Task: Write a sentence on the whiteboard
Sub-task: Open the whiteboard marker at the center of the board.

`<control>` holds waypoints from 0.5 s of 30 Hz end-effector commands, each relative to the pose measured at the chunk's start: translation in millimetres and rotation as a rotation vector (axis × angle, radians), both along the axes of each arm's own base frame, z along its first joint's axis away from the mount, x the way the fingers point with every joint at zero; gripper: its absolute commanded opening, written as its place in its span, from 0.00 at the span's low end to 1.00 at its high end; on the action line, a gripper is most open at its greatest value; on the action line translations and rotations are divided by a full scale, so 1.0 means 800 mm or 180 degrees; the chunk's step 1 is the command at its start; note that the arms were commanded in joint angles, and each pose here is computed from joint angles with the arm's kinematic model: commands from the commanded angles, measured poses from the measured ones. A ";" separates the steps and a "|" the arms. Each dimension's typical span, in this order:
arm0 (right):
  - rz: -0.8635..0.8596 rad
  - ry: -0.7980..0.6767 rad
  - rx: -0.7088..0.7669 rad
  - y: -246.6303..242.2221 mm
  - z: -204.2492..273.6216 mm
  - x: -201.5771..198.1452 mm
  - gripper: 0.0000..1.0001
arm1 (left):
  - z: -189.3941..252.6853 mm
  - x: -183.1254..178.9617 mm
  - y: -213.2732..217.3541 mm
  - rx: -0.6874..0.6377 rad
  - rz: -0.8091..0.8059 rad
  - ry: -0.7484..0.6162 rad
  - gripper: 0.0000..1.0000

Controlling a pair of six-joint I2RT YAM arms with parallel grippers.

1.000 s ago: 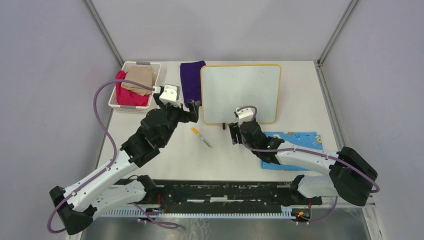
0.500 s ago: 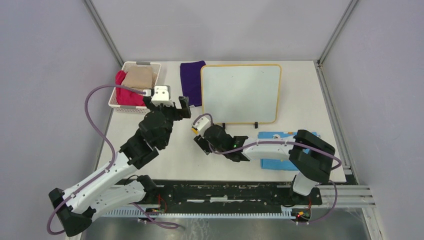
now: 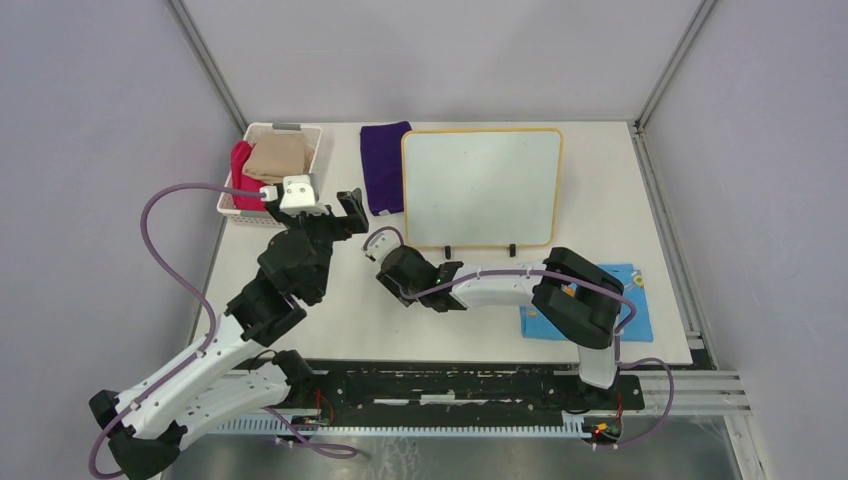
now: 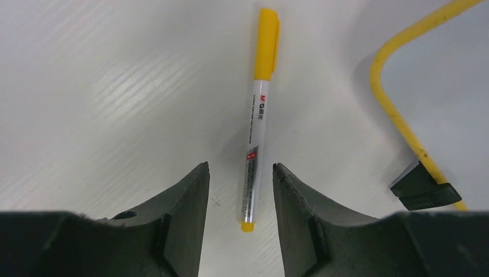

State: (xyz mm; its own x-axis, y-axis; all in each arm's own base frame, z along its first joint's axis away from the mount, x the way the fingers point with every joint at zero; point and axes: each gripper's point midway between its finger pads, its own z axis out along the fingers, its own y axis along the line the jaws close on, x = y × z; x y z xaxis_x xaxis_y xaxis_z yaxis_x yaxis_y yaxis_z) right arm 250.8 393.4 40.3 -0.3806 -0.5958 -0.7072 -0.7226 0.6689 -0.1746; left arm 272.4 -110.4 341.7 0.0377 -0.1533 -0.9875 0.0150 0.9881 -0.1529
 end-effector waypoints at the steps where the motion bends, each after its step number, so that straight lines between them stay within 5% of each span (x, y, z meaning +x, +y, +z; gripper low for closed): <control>1: -0.0126 0.0059 -0.0003 -0.002 -0.003 0.011 0.48 | 0.022 -0.002 0.005 -0.0168 0.0049 -0.0154 1.00; 8: -0.0079 0.0162 -0.0081 -0.016 -0.026 -0.001 0.41 | 0.018 0.001 -0.001 -0.0105 0.0015 -0.0117 1.00; 15: -0.0081 0.0307 -0.0179 -0.048 -0.051 -0.021 0.18 | 0.013 0.004 -0.004 -0.0041 0.0024 -0.0063 1.00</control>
State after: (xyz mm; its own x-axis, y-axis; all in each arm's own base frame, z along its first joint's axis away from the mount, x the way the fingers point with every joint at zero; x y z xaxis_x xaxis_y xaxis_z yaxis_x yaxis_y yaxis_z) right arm 247.3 383.0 18.9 -0.4216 -0.5844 -0.6933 -0.7196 0.6808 -0.1363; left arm 276.4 -114.9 335.0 0.0193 -0.1337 -0.9908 0.0135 0.9910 -0.1335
